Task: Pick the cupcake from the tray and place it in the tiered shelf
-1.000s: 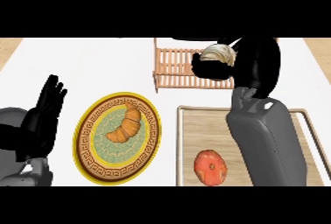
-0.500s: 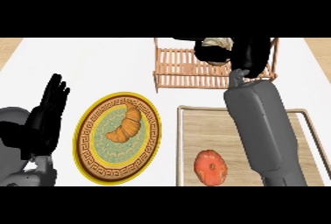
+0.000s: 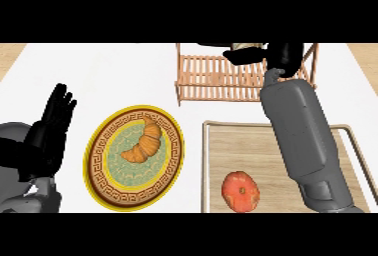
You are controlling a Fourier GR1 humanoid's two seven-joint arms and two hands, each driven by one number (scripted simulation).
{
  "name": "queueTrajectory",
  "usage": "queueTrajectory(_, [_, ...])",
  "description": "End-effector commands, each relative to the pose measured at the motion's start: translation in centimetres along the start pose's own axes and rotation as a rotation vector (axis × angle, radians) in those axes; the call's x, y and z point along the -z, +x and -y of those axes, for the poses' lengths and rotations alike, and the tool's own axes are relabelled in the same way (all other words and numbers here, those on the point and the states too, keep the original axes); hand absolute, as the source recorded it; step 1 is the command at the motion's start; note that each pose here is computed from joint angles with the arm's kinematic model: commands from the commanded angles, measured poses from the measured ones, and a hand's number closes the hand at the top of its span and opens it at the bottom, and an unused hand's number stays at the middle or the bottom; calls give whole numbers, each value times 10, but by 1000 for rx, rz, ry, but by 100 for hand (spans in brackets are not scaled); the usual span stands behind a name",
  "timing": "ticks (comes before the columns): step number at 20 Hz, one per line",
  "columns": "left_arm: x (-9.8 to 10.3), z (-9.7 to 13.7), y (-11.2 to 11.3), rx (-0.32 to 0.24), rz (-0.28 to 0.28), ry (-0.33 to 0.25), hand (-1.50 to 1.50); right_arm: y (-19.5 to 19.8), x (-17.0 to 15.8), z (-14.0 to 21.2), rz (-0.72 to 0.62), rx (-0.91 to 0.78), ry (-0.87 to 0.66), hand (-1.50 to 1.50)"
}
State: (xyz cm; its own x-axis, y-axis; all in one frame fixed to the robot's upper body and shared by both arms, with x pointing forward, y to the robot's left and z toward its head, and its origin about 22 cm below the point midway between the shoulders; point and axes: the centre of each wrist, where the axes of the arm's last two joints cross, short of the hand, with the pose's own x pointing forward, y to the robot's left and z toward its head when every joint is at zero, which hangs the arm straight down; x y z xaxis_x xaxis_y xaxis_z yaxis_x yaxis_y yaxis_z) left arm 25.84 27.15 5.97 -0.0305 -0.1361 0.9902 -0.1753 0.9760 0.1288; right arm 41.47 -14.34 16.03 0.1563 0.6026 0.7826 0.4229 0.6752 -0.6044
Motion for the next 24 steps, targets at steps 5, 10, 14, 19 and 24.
queueTrajectory(5, [-9,0,-1,7,5,-11,0,3,16,7,74,162,-38,-150])
queueTrajectory(10, [-16,1,-1,-14,-17,6,0,1,16,55,94,249,-125,-150])
queueTrajectory(14, [-11,-1,-9,-1,7,19,0,8,10,87,16,266,-200,-150])
queueTrajectory(19, [-17,1,-17,18,-2,28,0,-24,-8,150,-104,271,-253,-150])
queueTrajectory(24, [-15,2,-18,-4,-18,24,0,-60,-39,206,-101,299,-268,-150])
